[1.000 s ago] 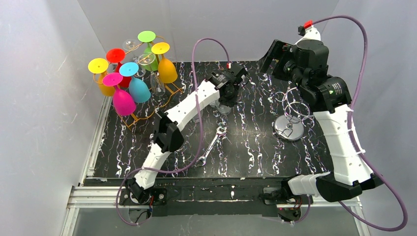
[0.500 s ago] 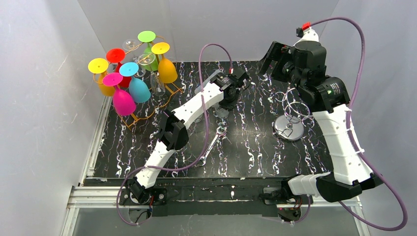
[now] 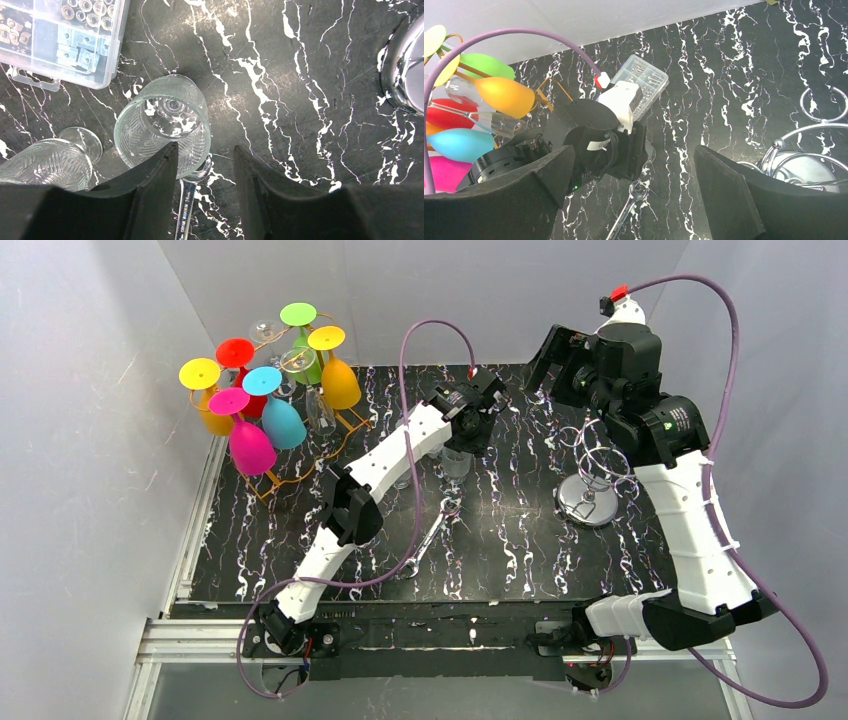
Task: Take the wine glass off the wine glass rack
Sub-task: Place the wine glass at the center of the board, then pick up the wine glass from the wine rack.
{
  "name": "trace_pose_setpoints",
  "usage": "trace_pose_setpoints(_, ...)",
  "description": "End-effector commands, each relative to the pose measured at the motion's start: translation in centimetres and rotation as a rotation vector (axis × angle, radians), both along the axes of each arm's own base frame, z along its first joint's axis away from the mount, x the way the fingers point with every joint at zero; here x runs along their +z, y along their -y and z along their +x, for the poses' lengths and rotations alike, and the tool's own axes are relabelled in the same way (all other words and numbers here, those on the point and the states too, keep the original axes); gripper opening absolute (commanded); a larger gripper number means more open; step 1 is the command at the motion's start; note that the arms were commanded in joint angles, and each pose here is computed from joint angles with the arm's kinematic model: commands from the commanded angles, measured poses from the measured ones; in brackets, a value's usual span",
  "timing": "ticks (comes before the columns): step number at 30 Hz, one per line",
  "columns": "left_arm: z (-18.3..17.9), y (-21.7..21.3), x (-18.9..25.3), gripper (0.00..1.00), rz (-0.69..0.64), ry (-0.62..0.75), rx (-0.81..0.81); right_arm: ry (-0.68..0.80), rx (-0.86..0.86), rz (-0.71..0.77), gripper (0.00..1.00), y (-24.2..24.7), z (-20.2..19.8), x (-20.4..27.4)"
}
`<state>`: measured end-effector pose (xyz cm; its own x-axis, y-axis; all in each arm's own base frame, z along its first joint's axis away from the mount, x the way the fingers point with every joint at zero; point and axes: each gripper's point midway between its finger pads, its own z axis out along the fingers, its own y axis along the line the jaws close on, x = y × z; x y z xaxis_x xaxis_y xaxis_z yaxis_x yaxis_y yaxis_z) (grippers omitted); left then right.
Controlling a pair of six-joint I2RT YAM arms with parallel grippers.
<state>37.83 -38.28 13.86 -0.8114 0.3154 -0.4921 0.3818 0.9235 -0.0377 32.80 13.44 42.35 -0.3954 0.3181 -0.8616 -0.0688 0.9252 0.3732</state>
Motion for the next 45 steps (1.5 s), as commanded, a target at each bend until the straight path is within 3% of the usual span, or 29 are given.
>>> trace_pose_setpoints(1, -0.1, -0.2, 5.3, 0.45, -0.080, 0.071, -0.017, 0.042, 0.000, 0.017, 0.98, 0.1, -0.1, 1.5)
trace_pose_setpoints(6, -0.5, -1.0, 9.0, 0.52, -0.121, 0.127, -0.012, 0.046, 0.012, 0.024, 0.98, 0.0, -0.4, 1.8)
trace_pose_setpoints(14, -1.9, -6.0, 16.6, 0.59, -0.134, 0.261, 0.046, -0.001, 0.129, 0.048, 0.98, -2.6, 0.0, 1.2)
trace_pose_setpoints(20, -4.2, -12.6, 22.7, 0.61, -0.113, 0.380, 0.148, -0.082, 0.333, 0.168, 0.98, -8.1, 1.3, -0.2)
trace_pose_setpoints(28, -8.6, -23.6, 28.0, 0.61, -0.036, 0.551, 0.358, -0.108, 0.482, 0.373, 0.95, -17.0, 3.6, 0.1)
trace_pose_setpoints(34, -12.4, -28.4, 30.1, 0.61, -0.078, 0.630, 0.432, -0.124, 0.512, 0.535, 0.82, -25.9, 4.6, -0.3)
trace_pose_setpoints(45, -17.5, -33.8, 31.1, 0.62, -0.135, 0.700, 0.477, -0.096, 0.424, 0.800, 0.59, -36.5, 7.5, -1.0)
